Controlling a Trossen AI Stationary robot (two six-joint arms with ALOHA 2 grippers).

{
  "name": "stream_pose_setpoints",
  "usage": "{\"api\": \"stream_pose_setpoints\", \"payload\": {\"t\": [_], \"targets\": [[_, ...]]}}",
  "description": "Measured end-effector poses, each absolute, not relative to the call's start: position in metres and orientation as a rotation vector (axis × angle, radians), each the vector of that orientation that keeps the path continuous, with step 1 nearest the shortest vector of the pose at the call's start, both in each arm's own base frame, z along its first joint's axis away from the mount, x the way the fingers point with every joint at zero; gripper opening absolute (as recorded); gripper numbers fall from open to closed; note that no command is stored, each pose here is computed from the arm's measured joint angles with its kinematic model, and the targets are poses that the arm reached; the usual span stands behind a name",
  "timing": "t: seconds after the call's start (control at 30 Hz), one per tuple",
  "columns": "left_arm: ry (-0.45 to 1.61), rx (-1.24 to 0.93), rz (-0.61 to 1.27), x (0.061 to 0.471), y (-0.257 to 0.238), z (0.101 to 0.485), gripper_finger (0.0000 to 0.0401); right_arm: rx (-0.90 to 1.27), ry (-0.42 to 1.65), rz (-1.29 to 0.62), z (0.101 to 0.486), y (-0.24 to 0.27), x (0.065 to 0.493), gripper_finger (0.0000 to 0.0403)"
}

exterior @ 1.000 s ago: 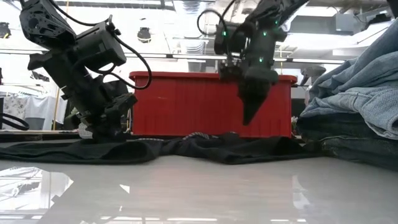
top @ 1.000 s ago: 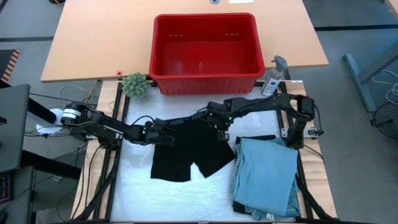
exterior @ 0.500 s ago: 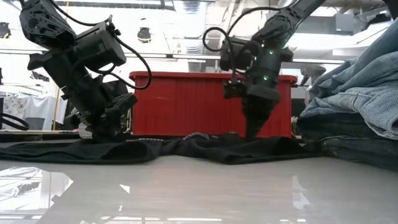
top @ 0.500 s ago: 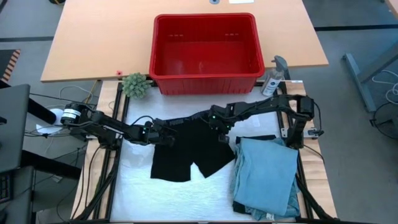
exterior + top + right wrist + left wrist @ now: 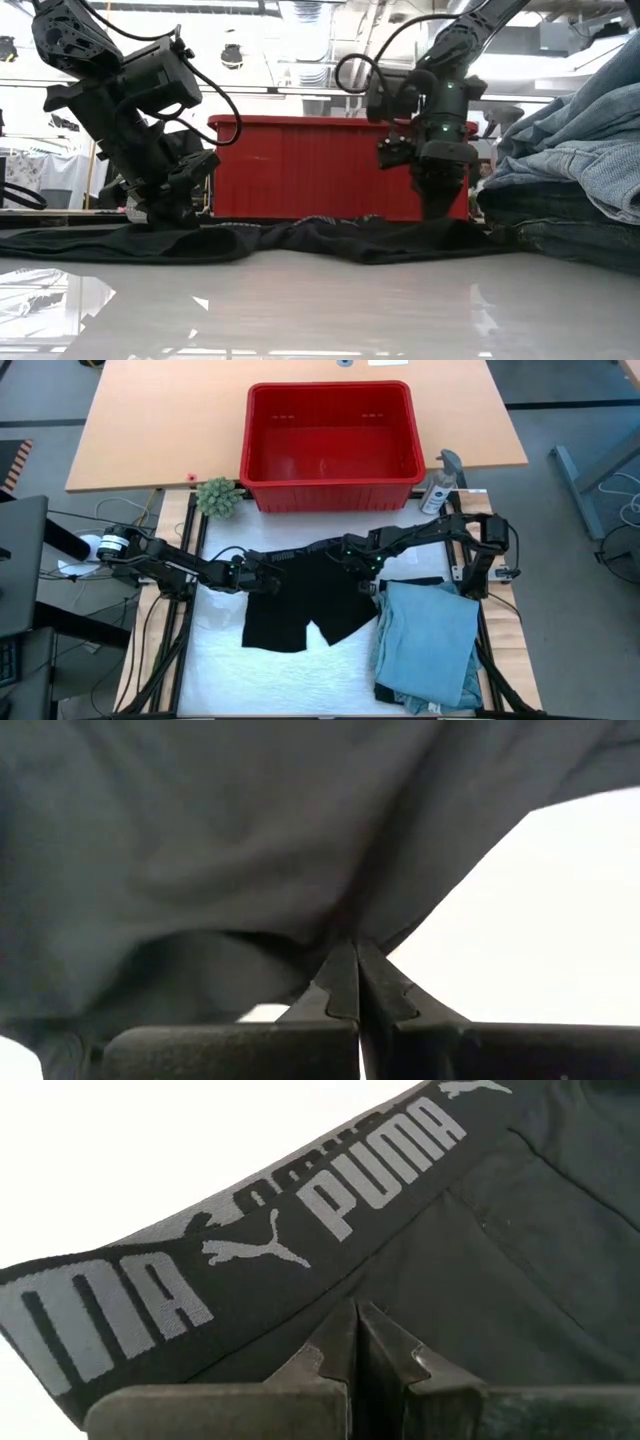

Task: Fold Laundry from Bin
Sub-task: Fold the black boxer

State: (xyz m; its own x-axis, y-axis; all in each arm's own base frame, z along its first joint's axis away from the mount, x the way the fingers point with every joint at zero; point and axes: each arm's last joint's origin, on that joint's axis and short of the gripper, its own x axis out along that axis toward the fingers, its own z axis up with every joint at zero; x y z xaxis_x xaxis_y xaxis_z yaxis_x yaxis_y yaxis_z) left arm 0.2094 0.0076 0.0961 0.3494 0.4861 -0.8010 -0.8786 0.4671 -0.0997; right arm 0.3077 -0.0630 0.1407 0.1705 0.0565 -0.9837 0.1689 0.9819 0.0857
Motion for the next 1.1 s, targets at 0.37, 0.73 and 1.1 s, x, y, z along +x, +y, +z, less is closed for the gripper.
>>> {"api": "stream_pose_setpoints", "payload": {"t": [0.37, 0.73, 1.1], "targets": [[0.773, -0.653, 0.980, 0.208, 0.007, 0.097, 0.0000, 0.196, 1.491, -0.132, 0.145, -0.064, 0.295, 0.0015], [0.619, -0.754, 0.897, 0.195, 0.010, 0.140, 0.0000, 0.175, 1.226, -0.262, 0.213, -0.082, 0.273, 0.0039], [0.517, -0.800, 0.889, 0.165, 0.016, 0.177, 0.0084, 0.257, 1.061, -0.256, 0.224, -0.096, 0.277, 0.0060]]}}
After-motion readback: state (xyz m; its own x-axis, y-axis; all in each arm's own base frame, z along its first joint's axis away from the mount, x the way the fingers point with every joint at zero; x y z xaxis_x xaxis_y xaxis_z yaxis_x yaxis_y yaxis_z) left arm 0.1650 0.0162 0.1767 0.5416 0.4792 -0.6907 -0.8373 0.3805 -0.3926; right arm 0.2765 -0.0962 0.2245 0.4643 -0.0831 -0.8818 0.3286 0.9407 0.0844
